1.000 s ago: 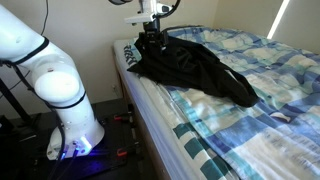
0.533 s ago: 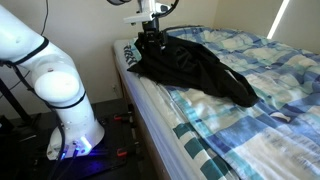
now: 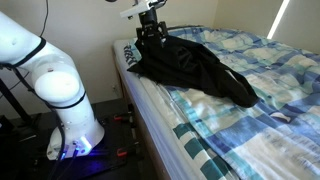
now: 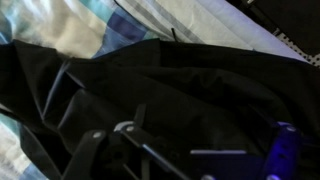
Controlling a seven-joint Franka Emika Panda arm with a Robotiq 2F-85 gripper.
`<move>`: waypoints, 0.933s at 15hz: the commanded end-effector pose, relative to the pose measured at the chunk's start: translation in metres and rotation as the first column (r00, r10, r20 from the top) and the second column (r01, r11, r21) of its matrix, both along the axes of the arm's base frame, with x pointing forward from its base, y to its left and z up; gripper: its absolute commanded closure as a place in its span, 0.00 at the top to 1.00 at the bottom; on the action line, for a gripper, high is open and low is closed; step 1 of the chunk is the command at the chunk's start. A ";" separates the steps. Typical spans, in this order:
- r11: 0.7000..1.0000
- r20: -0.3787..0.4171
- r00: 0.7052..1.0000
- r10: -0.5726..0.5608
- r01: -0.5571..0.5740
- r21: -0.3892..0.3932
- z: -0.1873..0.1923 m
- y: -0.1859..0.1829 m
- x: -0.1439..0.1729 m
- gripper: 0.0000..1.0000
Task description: Spread the black jacket
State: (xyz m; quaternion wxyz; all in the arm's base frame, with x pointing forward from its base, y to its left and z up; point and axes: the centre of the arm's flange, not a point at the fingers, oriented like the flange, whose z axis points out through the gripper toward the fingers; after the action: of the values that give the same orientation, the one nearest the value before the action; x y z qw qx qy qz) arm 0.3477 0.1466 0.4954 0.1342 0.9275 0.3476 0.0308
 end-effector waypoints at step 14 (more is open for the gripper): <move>0.916 0.034 0.917 0.397 -0.394 -0.070 0.005 0.099 -0.029 1.00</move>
State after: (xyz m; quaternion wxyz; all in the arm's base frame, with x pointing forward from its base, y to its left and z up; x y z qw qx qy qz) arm 0.2948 0.2350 0.5234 0.1639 0.8556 0.4865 0.0673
